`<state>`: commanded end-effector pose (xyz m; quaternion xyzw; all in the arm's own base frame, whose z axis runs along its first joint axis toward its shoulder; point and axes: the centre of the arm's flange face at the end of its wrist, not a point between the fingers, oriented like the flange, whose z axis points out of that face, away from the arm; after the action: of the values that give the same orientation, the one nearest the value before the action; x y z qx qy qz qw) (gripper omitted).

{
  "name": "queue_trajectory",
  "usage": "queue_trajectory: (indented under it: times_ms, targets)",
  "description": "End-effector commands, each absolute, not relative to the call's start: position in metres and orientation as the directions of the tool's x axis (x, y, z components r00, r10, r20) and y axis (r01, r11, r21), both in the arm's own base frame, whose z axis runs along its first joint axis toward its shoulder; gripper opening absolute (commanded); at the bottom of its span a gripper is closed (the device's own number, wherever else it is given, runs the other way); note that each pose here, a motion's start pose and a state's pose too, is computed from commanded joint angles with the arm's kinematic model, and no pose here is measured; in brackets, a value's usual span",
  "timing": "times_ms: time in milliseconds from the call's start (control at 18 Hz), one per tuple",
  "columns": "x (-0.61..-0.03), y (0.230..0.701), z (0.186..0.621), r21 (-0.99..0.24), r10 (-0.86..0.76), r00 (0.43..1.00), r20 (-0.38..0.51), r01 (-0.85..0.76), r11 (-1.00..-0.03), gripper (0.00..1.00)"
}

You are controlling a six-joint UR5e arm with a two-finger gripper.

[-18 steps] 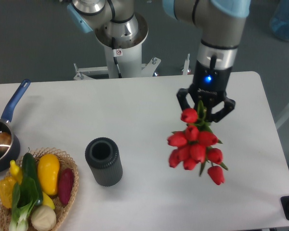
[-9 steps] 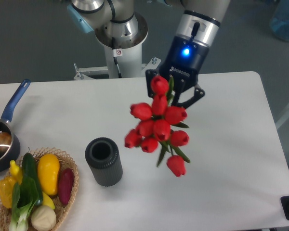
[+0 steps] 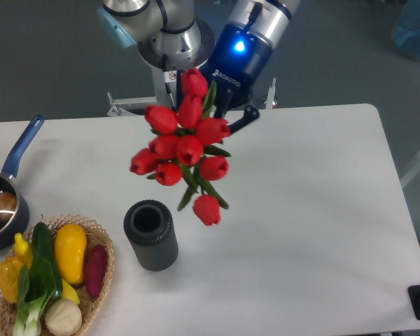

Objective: Insert the flowers into the vase
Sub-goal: 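Carry the red tulip bunch up and over toward the grey vase, then lower the tulip stems into the opening of the grey vase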

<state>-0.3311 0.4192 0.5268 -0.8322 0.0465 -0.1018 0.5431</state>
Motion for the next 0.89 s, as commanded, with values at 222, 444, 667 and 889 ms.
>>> queue_trajectory:
  times_ms: [222, 444, 667, 889]
  targets:
    - [-0.321, 0.424, 0.528, -0.954, -0.291, 0.953, 0.088, -0.004, -0.301, 0.00]
    - [-0.318, 0.427, 0.527, -0.981, -0.370, 0.927, 0.067, -0.005, -0.192, 0.00]
    - [-0.323, 0.429, 0.497, -0.997, -0.433, 0.901, 0.004, -0.029, -0.069, 0.00]
    - [-0.349, 0.436, 0.485, -1.000, -0.453, 0.892, -0.009, -0.002, 0.017, 0.00]
